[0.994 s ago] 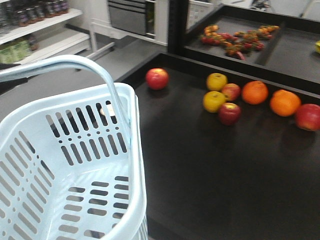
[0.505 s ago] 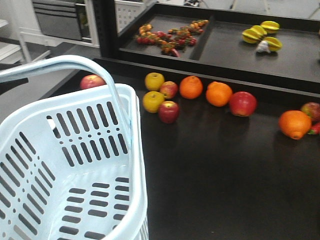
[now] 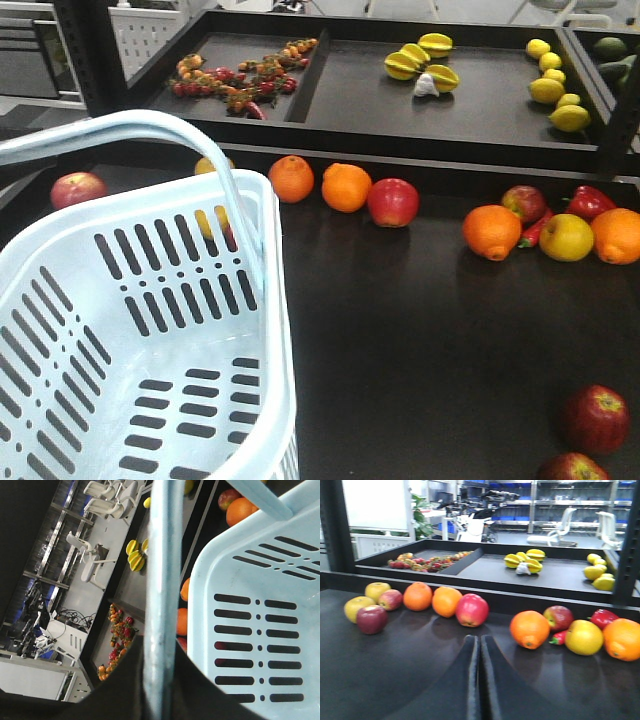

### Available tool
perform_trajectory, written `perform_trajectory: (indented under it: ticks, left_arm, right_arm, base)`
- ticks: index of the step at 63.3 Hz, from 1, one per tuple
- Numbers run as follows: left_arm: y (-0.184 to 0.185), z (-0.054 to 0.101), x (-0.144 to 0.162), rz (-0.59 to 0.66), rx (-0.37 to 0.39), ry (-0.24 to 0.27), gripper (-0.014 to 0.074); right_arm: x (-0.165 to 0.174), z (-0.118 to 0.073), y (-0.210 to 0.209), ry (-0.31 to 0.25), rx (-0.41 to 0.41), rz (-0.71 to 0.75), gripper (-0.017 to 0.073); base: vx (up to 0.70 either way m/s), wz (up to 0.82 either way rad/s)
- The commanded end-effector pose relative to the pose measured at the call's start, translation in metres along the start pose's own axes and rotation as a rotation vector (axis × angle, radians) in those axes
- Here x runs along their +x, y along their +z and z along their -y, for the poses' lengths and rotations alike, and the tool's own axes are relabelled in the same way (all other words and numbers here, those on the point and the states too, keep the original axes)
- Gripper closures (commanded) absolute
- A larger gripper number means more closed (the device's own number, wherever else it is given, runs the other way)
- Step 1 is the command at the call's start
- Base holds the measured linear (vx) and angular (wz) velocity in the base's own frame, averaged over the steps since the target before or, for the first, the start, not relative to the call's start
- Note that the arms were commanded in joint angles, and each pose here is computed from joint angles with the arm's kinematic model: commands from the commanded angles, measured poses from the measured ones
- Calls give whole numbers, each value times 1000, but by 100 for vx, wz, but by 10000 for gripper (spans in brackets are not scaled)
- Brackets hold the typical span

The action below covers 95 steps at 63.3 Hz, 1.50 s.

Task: Pick three apples into basket with both arms
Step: 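Drive the base up to the fruit table edge holding the basket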

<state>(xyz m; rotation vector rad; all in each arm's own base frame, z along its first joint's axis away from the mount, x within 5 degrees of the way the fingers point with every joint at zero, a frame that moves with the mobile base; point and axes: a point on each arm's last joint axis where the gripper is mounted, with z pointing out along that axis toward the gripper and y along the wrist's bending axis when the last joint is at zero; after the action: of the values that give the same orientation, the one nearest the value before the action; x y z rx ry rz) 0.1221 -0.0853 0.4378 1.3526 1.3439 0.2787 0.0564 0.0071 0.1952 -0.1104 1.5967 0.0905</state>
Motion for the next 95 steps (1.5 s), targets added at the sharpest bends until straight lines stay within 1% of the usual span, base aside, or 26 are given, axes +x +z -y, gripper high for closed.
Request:
perform_trajectory:
  ticks: [1, 32, 95]
  left_arm:
    - [-9, -15, -11, 89, -106, -23, 601]
    - [-9, -15, -11, 89, -106, -23, 601]
    - [-9, -15, -11, 89, -106, -23, 601]
  right_arm:
    - [-3, 0, 0, -14, 0, 74, 568]
    - [-3, 0, 0, -14, 0, 74, 568]
    - [-3, 0, 0, -14, 0, 74, 568]
  base:
    - [5, -23]
    - [4, -17]
    - [2, -9]
